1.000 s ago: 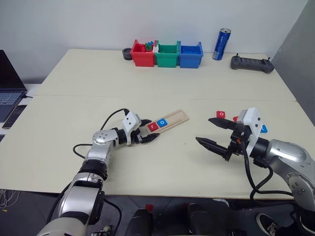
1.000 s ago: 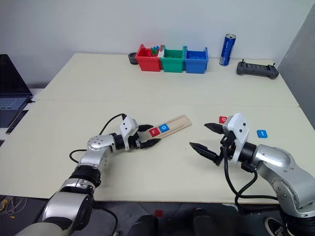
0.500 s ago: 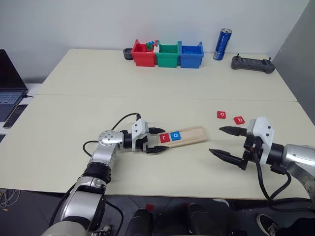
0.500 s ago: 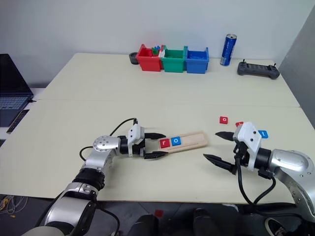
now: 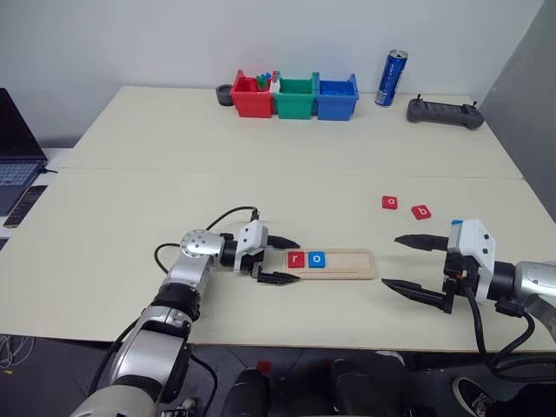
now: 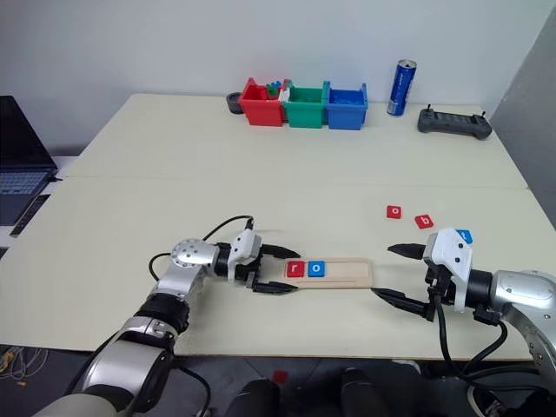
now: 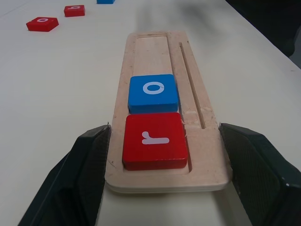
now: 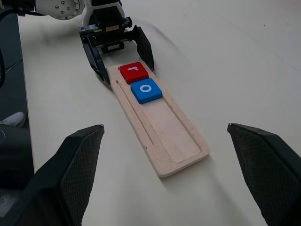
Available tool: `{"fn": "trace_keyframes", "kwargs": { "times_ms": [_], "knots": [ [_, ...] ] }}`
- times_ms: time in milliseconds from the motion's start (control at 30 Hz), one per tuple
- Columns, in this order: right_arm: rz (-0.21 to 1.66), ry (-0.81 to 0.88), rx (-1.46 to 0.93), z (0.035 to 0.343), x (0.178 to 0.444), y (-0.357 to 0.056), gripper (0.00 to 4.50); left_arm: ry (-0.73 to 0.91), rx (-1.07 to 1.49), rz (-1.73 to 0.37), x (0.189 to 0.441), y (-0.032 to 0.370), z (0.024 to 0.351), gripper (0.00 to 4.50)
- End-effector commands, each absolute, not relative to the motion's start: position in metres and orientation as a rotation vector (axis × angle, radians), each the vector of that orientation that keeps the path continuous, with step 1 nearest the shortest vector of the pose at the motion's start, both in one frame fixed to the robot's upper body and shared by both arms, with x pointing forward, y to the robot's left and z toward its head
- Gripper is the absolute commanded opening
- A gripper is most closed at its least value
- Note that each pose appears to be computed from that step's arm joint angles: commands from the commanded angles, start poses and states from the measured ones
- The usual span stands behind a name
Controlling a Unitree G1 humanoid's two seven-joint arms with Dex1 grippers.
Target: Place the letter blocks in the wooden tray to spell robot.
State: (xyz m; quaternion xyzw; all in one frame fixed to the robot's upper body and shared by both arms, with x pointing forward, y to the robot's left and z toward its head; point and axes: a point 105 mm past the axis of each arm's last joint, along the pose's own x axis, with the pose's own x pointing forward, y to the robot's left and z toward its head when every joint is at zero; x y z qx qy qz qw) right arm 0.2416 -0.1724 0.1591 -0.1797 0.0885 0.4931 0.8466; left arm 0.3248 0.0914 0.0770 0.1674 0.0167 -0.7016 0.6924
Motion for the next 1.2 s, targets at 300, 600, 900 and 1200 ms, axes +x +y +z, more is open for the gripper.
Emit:
{"fn": "trace_keyframes", "kwargs": {
  "times_ms": [300,600,900,1200],
  "knots": [
    [1.035,0.136,-0.404,0.168,0.245,-0.170,4.50,0.004,0.409,-1.594,0.326,0.082,0.079,3.35],
    [1.019,0.137,-0.389,0.166,0.247,-0.171,4.50,0.027,0.406,-1.608,0.322,0.088,0.077,4.47],
    [0.755,0.143,-0.340,0.165,0.269,-0.194,4.50,-0.070,0.334,-1.544,0.319,0.091,0.119,4.47],
    [0.211,0.172,-0.283,0.145,0.335,-0.246,4.50,-0.187,0.189,-1.376,0.315,0.063,0.146,4.47]
  ]
}}
